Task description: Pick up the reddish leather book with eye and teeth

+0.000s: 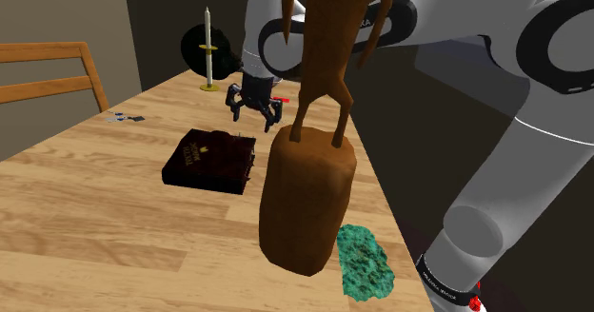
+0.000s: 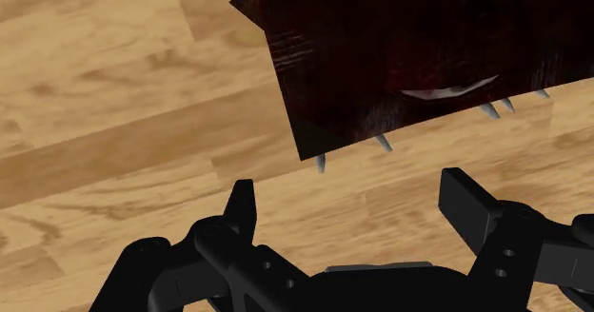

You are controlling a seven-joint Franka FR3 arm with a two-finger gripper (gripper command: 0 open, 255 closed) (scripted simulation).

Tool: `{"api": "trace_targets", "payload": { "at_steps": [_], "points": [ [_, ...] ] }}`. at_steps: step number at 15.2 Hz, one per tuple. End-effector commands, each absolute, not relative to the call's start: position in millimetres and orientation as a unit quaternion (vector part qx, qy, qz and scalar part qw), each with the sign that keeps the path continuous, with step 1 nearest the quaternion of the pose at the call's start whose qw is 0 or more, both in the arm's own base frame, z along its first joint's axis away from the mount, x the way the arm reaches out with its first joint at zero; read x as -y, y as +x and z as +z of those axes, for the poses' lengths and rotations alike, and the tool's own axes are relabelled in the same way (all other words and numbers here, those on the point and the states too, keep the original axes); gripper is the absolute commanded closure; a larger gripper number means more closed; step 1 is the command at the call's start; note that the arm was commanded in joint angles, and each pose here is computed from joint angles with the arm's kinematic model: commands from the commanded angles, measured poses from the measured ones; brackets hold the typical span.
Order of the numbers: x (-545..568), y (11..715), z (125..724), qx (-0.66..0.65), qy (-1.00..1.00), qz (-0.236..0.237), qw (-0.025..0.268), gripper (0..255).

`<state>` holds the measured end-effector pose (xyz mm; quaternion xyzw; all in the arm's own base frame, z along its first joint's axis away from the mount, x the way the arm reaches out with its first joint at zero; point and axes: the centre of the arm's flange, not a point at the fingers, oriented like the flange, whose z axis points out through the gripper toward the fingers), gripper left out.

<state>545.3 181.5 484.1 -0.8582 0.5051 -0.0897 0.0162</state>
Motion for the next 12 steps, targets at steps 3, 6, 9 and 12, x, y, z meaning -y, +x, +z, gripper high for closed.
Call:
{"api": "trace_targets", "payload": {
  "at_steps": [3,6,9,12],
  "points": [
    [-183.3,554.8,462.7,-0.524,-0.847,-0.09,0.017,0],
    [-183.3,554.8,446.9,-0.524,-0.847,-0.09,0.017,0],
    [-183.3,554.7,438.6,-0.524,-0.847,-0.09,0.017,0],
    [-182.9,555.0,438.6,-0.524,-0.847,-0.09,0.017,255]
  ]
}}
